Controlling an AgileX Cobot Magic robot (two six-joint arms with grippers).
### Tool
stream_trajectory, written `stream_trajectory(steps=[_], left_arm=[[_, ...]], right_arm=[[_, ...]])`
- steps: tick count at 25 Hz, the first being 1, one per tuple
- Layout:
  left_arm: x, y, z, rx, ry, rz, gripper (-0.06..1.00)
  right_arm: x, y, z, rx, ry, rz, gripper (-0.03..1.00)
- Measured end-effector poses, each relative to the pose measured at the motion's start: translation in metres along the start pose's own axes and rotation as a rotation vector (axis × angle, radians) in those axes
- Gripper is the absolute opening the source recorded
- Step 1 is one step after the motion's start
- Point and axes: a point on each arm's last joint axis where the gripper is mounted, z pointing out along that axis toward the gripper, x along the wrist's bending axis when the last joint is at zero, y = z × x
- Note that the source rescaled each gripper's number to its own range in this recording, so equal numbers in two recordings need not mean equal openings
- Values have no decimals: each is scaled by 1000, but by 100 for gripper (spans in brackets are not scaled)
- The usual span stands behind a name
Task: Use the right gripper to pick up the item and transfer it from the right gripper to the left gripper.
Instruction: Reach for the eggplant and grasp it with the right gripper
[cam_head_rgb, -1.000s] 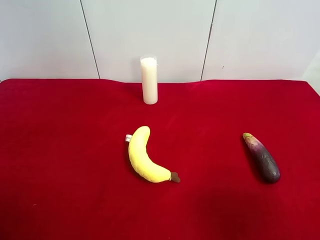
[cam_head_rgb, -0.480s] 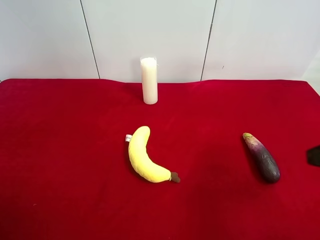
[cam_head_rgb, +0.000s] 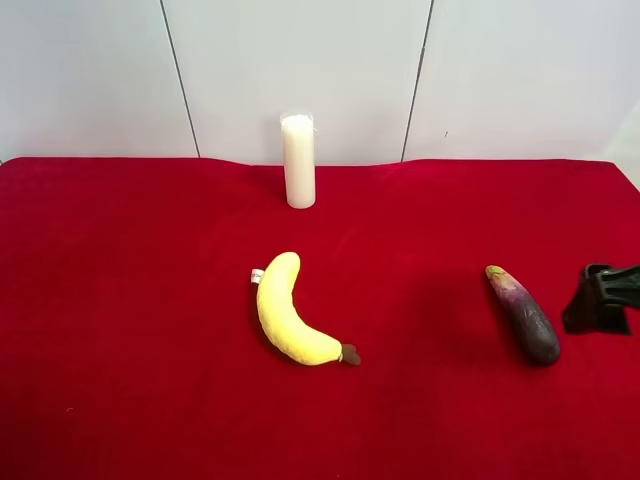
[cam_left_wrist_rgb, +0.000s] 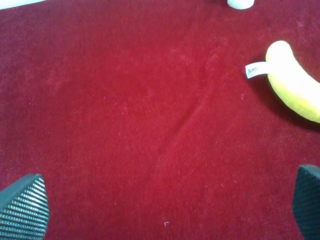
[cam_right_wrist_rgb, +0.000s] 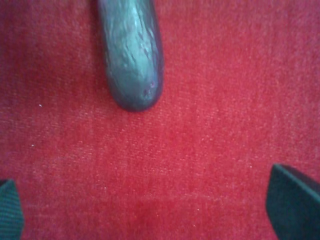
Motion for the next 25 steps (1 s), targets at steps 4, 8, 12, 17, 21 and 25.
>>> stream_trajectory(steps=[4, 8, 12, 17, 21, 25], left_arm=[[0, 0, 0, 0, 0, 0, 96], [0, 0, 0, 0, 0, 0, 96], [0, 0, 0, 0, 0, 0, 96], [0, 0, 0, 0, 0, 0, 96], [0, 0, 0, 0, 0, 0, 96], [0, 0, 0, 0, 0, 0, 96]], right_arm=[[0, 6, 8, -5, -9, -7, 85], [-2, 10, 12, -15, -35, -24, 85], [-3, 14, 21, 3, -54, -28, 84], [-2, 23, 38, 12, -58, -23, 84], [-1, 28, 54, 31, -56, -30, 84], [1, 31, 70, 58, -44, -19, 84]])
